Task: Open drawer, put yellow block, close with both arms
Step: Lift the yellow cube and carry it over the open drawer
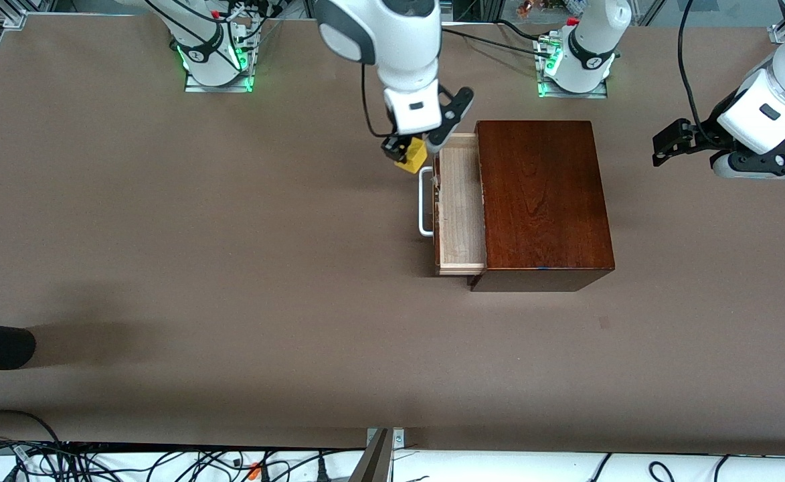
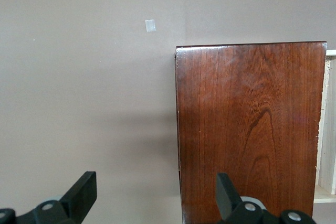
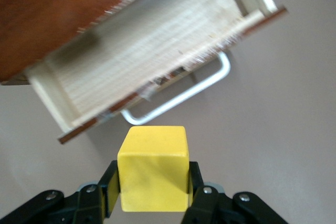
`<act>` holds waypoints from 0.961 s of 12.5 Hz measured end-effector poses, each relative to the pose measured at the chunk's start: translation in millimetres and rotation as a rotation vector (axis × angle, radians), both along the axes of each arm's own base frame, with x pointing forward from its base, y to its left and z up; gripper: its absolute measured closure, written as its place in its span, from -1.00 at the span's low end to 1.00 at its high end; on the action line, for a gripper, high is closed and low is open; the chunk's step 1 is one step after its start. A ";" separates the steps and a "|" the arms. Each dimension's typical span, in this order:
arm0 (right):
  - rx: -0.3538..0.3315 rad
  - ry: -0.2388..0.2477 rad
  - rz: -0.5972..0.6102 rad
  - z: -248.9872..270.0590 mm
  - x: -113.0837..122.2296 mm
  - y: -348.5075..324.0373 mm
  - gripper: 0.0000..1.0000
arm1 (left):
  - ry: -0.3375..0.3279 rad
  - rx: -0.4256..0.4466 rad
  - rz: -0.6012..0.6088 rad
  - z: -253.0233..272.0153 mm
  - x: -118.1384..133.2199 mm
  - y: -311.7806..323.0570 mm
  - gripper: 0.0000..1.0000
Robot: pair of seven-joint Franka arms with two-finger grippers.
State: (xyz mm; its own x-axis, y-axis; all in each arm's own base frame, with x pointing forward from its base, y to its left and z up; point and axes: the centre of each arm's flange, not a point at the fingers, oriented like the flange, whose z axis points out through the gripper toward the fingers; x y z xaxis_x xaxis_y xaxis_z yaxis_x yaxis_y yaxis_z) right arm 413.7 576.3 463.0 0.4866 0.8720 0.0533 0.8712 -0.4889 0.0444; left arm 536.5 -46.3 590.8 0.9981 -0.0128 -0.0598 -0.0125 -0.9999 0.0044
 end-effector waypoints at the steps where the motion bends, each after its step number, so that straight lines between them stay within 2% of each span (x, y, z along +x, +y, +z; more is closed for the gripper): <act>1: -0.003 -0.020 0.035 -3.0 -11.4 17.7 -0.10 | 0.000 0.000 0.000 0.1 0.0 -0.1 -1.00; 3: 0.009 -0.036 0.075 -16.3 -20.9 48.4 -0.10 | 0.000 0.000 0.000 0.1 0.1 -0.1 -1.00; 8: 0.074 -0.073 0.103 -48.4 0.2 75.9 -0.10 | 0.000 0.000 0.000 0.2 0.1 -0.1 -1.00; 12: 0.034 -0.106 0.197 -62.4 2.5 77.8 -0.10 | -0.001 0.000 -0.001 0.5 0.2 -0.3 -1.00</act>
State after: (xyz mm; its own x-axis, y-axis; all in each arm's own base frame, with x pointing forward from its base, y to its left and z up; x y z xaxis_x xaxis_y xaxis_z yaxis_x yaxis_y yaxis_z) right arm 416.1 654.1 400.6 0.2974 0.9464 0.1264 0.9413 -0.3128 0.1271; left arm 536.7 -46.6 591.3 0.9982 -0.0133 -0.0593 -0.0130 -0.9999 0.0044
